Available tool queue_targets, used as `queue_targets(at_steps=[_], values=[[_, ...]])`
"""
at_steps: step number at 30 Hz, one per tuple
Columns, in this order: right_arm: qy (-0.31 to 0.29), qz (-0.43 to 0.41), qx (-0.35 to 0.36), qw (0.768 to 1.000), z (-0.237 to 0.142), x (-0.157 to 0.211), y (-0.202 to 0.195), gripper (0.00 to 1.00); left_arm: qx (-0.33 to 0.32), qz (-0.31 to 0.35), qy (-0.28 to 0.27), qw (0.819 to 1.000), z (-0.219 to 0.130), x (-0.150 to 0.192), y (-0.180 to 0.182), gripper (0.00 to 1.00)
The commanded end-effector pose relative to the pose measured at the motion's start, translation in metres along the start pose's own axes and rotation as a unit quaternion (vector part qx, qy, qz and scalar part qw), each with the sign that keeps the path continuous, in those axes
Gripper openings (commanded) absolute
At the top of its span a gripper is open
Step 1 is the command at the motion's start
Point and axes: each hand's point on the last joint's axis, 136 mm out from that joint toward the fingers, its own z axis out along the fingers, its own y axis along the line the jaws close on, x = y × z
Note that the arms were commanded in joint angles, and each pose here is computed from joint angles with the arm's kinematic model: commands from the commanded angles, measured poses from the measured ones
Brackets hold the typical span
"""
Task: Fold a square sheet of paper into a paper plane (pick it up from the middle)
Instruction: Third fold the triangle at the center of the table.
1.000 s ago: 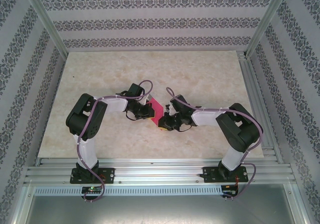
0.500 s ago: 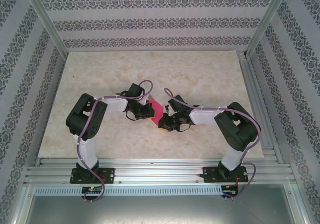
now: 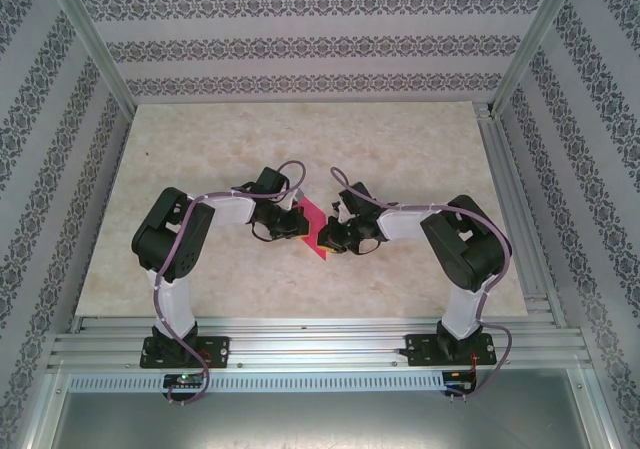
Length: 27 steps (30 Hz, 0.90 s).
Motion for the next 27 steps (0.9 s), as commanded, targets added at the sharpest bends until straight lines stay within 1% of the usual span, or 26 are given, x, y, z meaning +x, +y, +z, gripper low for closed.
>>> queue_targets(at_steps=[1,6,11,17,24,27], values=[[0.011,-0.005,0.010,1.000,0.004,0.006,-0.010,0.12,-0.028,-0.013,0.008,0.999,-0.002,0.007,0.014,0.01],[-0.033,-0.034,-0.045,0.998,-0.028,-0.023,0.033,0.15,-0.033,-0.014,0.010,0.999,-0.002,0.009,0.016,0.01],[-0.056,-0.035,-0.064,0.996,-0.039,-0.052,0.036,0.15,-0.034,-0.014,0.009,0.999,-0.003,0.008,0.016,0.01],[-0.039,-0.030,-0.071,0.996,-0.026,-0.066,0.035,0.14,-0.034,-0.012,0.008,0.999,-0.004,0.006,0.015,0.01],[-0.012,0.000,-0.045,0.999,0.007,-0.058,-0.002,0.13,-0.036,-0.013,0.010,0.999,-0.003,0.009,0.017,0.01],[-0.006,0.000,-0.051,0.999,0.010,-0.059,-0.003,0.13,-0.036,-0.014,0.011,0.999,-0.002,0.010,0.018,0.01]])
